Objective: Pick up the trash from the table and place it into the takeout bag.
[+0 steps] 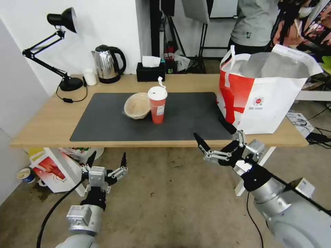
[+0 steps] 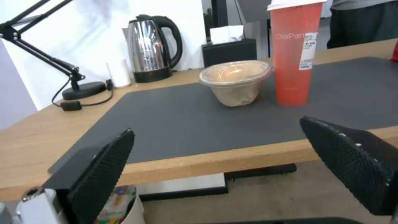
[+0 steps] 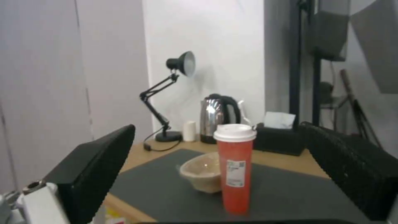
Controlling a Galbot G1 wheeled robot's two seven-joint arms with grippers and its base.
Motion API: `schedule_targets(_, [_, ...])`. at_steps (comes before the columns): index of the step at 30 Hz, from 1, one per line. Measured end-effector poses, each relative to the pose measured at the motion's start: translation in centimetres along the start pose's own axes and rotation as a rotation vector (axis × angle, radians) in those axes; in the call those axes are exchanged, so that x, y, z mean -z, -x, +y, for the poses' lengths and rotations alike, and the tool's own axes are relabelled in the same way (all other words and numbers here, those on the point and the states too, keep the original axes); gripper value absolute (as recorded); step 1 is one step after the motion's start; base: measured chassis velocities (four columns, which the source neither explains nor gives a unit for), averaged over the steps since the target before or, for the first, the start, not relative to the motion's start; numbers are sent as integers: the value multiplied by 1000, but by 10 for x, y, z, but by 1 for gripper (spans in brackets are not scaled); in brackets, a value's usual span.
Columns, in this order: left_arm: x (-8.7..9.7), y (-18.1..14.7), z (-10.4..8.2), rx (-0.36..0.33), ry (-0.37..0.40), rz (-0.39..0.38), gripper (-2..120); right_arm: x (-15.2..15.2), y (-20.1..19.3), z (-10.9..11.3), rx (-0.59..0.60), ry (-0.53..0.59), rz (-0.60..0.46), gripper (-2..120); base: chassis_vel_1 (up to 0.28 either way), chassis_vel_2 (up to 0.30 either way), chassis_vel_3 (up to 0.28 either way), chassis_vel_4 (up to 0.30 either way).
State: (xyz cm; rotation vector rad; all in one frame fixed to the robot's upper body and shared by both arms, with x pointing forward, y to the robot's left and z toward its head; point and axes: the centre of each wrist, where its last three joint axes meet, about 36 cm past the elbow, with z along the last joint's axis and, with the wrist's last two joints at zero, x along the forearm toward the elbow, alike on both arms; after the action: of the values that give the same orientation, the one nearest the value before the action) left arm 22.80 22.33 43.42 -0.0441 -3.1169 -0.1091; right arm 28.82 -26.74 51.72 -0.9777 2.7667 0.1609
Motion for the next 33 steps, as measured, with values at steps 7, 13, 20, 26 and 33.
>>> schedule_targets(7, [0,0,0,0,0,0,100,0,4,-7,8,36,34,100,0,0,0,0])
schedule_targets(13, [0,0,0,0,0,0,100,8,11,-15,15,91,54,100,0,0,0,0])
schedule_targets(20, [0,0,0,0,0,0,100,15,25,-29,30,117,84,100,0,0,0,0])
schedule_targets(26, [0,0,0,0,0,0,100,11,36,-35,43,118,109,100,0,0,0,0])
schedule_targets(33, [0,0,0,0,0,0,100,9,45,-38,45,113,113,100,0,0,0,0])
